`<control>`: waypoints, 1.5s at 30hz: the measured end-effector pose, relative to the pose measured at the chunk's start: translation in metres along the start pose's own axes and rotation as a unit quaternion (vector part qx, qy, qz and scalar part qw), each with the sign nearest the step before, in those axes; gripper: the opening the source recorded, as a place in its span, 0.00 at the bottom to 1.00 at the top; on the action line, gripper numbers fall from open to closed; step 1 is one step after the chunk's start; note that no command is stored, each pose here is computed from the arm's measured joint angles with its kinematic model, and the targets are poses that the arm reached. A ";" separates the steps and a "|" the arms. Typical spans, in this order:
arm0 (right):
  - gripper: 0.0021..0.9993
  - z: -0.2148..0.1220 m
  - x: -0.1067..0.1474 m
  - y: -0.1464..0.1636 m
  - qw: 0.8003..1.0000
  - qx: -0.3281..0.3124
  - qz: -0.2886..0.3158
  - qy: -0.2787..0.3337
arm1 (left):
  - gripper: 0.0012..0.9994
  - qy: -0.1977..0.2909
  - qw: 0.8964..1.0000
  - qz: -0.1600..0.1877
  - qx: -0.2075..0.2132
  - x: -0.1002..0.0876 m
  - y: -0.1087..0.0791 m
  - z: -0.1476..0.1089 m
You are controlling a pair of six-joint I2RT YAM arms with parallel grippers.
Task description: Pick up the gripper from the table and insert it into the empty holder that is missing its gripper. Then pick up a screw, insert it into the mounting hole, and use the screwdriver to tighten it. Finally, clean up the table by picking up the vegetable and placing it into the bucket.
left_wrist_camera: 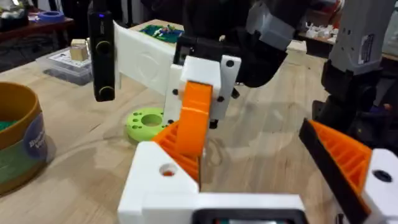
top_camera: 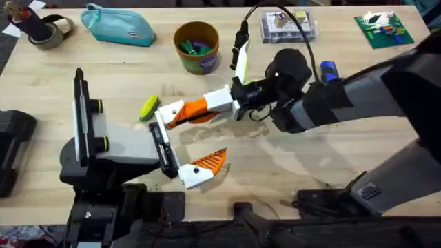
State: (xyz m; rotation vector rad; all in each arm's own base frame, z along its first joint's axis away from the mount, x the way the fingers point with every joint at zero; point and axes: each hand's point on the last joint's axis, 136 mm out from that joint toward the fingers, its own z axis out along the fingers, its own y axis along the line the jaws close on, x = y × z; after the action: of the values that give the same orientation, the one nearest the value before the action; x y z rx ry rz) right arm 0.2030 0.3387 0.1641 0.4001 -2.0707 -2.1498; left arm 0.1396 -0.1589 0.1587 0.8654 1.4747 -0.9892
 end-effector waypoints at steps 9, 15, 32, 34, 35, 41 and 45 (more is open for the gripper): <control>0.03 0.000 0.000 0.000 1.000 0.000 0.000 0.000 | 0.99 0.000 1.000 0.000 0.000 0.000 0.000 0.000; 0.88 0.000 -0.001 -0.004 1.000 0.003 0.007 -0.003 | 0.99 0.001 1.000 -0.001 0.006 0.000 -0.002 0.000; 1.00 -0.018 -0.017 -0.006 0.999 0.010 0.006 -0.033 | 0.99 0.001 1.000 -0.001 0.006 0.000 -0.002 0.000; 1.00 -0.028 -0.024 -0.008 0.999 0.018 0.010 -0.049 | 0.99 0.001 1.000 -0.001 0.006 0.000 -0.002 0.000; 1.00 -0.033 -0.027 -0.007 0.998 0.021 0.008 -0.057 | 0.99 0.001 1.000 -0.001 0.006 0.000 -0.002 0.000; 1.00 -0.070 -0.046 0.012 0.994 0.057 -0.003 -0.092 | 0.99 0.001 1.000 -0.001 0.007 0.000 -0.003 0.000; 1.00 -0.097 -0.062 0.037 0.989 0.087 -0.031 -0.115 | 0.99 0.001 1.000 -0.001 0.008 0.000 -0.003 0.000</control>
State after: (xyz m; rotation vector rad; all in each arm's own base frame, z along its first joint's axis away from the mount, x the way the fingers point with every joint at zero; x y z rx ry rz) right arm 0.2858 0.2608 0.2045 0.2472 -2.4110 -2.1465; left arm 0.1369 -0.1601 0.1586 0.8768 1.4708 -1.0036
